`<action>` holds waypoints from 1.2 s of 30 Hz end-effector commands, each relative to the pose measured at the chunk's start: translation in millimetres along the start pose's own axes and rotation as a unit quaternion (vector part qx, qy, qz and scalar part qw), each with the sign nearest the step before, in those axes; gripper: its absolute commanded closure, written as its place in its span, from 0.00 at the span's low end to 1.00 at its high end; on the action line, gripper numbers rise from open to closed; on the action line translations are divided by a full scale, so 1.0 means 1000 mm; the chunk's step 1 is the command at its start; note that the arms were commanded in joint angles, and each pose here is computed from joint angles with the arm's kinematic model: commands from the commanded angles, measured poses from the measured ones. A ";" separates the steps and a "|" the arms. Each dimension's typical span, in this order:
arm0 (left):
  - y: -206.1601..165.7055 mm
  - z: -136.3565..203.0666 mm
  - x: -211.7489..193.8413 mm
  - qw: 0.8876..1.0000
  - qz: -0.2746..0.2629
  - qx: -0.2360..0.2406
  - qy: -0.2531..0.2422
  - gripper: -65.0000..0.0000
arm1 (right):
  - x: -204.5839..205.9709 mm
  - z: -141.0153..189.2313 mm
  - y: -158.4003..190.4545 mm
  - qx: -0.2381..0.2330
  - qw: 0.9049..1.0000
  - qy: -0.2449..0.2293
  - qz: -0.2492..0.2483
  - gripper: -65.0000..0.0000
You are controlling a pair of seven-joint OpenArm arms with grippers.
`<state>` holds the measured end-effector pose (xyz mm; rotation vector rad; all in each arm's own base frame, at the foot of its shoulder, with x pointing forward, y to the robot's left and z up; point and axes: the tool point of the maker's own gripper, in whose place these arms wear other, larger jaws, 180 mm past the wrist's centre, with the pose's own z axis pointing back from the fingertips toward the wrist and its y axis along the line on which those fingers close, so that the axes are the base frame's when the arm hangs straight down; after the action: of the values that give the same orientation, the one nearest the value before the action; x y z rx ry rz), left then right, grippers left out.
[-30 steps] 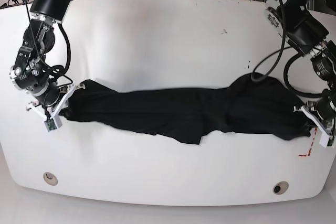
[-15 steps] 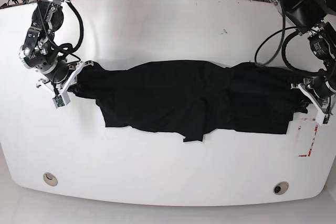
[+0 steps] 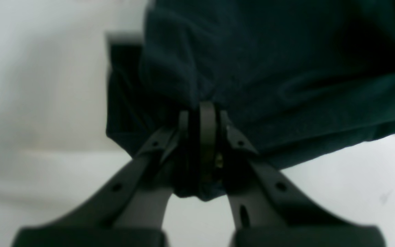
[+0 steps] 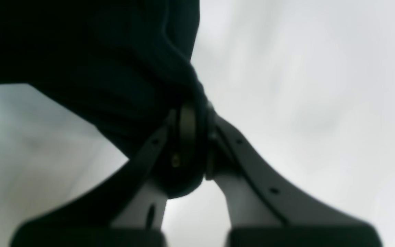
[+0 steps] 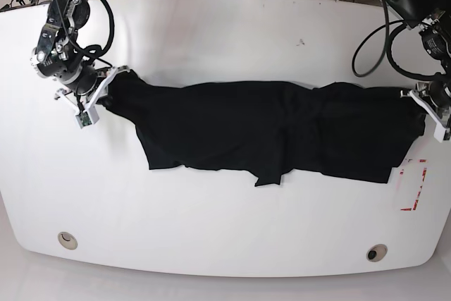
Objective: Fold the T-shirt properly
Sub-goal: 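Lay the stretched shirt flat on the table with both grippers, then open the left gripper and release the shirt end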
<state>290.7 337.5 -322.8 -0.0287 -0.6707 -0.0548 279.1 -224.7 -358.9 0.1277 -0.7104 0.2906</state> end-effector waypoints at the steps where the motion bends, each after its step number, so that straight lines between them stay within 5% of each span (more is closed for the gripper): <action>1: 0.016 0.016 0.013 0.999 -0.020 0.022 -0.025 0.99 | 0.000 0.009 -0.010 -0.014 1.000 -0.009 0.001 1.00; 17: 0.018 0.017 -0.048 0.998 -0.025 0.025 0.052 1.00 | -0.041 0.015 -0.004 -0.008 0.999 0.031 -0.020 0.99; 36: 0.015 0.014 -0.031 0.999 -0.026 0.022 0.033 0.99 | -0.044 0.011 0.006 0.004 0.999 0.034 -0.024 0.98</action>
<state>248.2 348.4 -347.5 0.0053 -0.5579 -0.0770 229.8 -229.4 -390.0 0.1510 -0.5947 0.2426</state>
